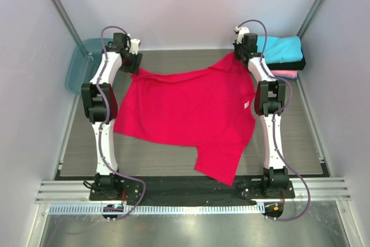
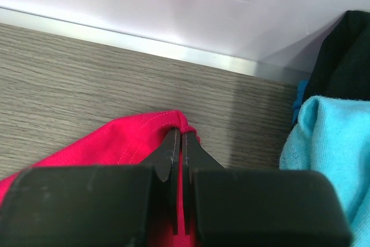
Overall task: Fold and stack the t-shirts
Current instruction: Flatten the tshirt out
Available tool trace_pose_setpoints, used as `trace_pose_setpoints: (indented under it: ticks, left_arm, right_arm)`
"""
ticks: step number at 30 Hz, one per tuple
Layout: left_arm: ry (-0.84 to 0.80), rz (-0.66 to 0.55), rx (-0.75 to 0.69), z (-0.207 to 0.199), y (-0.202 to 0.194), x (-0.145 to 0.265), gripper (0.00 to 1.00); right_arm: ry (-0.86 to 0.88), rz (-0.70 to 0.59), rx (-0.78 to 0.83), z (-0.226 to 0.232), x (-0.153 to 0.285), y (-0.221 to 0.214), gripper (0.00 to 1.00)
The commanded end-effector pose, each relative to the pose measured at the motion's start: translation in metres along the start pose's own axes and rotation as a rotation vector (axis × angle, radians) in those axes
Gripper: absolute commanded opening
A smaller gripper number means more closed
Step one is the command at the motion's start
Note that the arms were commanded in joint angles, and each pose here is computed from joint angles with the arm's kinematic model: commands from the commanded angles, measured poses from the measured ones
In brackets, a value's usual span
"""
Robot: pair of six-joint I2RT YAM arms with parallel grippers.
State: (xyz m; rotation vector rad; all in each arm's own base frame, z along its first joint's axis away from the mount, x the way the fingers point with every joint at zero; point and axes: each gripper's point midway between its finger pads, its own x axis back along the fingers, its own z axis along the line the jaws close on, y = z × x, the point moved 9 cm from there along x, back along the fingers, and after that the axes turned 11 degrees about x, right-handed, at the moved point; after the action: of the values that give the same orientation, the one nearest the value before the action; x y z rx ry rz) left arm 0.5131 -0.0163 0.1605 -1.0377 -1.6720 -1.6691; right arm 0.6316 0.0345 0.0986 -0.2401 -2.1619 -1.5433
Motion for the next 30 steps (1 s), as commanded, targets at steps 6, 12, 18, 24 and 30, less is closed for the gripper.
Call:
trace_pose_setpoints:
  ticks: [6,12,18,24,30]
  left_arm:
    - [0.048,0.045,-0.032,0.008,-0.005,-0.014,0.53]
    - [0.061,0.044,-0.041,0.011,-0.003,-0.022,0.50]
    - [0.048,0.048,-0.035,0.012,0.001,-0.032,0.39]
    - [0.030,0.039,-0.023,0.011,0.003,-0.035,0.37]
    - [0.021,0.085,-0.019,0.010,-0.007,-0.041,0.33]
  right_arm:
    - [-0.038,-0.094,0.017,-0.012,0.024,0.046,0.01]
    - [-0.040,-0.090,0.019,-0.012,0.023,0.044,0.01]
    - [-0.041,-0.086,0.022,-0.012,0.023,0.043,0.01]
    - [-0.045,-0.083,0.028,-0.011,0.023,0.043,0.01]
    - [-0.048,-0.082,0.030,-0.012,0.023,0.043,0.01]
